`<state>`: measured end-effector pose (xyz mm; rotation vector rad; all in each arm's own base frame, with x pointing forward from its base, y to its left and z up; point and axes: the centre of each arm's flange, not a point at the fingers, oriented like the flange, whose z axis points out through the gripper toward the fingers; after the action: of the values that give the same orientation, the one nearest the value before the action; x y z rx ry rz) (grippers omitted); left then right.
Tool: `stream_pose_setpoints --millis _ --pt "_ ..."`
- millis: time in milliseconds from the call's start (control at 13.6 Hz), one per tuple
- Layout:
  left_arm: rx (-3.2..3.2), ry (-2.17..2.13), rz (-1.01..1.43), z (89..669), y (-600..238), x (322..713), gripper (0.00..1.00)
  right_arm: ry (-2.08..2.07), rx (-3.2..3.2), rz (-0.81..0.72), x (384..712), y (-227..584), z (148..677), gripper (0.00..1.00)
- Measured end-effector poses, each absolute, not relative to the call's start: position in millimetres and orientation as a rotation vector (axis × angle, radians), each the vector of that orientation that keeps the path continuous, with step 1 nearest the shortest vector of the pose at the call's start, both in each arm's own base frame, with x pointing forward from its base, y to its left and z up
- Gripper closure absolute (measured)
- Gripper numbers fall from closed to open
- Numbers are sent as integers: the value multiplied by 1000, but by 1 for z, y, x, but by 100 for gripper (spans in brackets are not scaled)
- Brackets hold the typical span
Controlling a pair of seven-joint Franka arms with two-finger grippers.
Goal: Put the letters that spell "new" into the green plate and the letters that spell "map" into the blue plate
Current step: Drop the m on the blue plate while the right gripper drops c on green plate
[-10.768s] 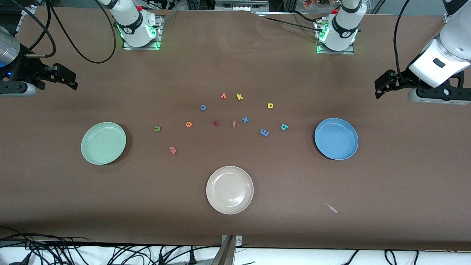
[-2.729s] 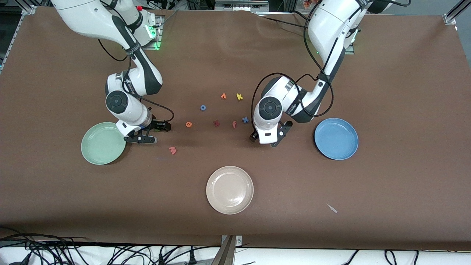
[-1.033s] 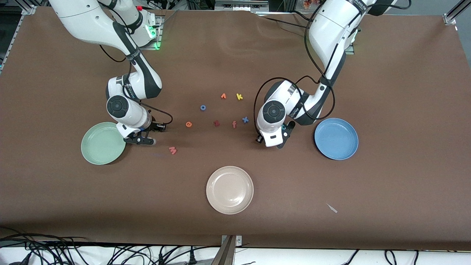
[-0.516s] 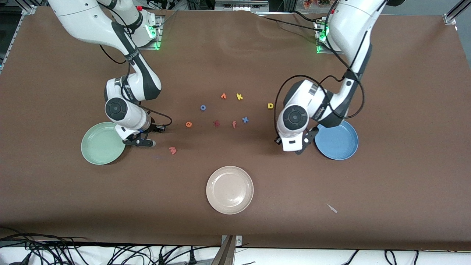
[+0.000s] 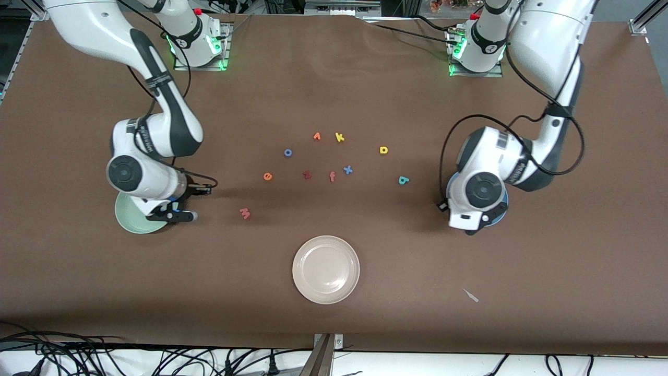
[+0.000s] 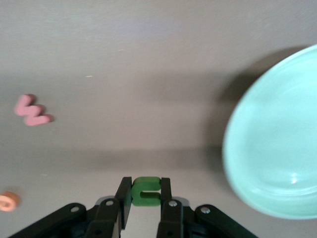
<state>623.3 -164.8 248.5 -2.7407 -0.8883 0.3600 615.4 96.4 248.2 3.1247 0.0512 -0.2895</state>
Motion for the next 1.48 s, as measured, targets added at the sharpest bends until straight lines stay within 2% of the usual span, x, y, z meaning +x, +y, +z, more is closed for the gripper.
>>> stream_pose_setpoints --millis 369,516,590,738,885,959,1033,1106,1475 --pt "-2787 -793 408 218 -131 613 74 325 3139 -283 635 1 238 73" --pt "-2801 -774 426 217 -121 613 59 376 3145 -301 640 -25 222 68" --pt "-2812 -765 435 217 -125 612 49 378 3149 -310 642 -33 215 67" --pt "-2839 -718 449 222 -149 607 27 379 3152 -315 644 -34 210 51" --pt "-2884 -709 460 235 -192 597 5 400 3157 -302 647 -24 213 29" --pt "-2885 -743 458 240 -213 591 0 410 3162 -294 648 -16 215 18" --pt "-2877 -786 452 244 -232 585 0 416 3169 -289 649 -4 217 6" --pt "-2857 -855 438 245 -249 579 0 426 3177 -282 650 10 220 0" --pt "-2733 -1256 326 215 -311 545 0 528 3209 -284 648 82 234 0"
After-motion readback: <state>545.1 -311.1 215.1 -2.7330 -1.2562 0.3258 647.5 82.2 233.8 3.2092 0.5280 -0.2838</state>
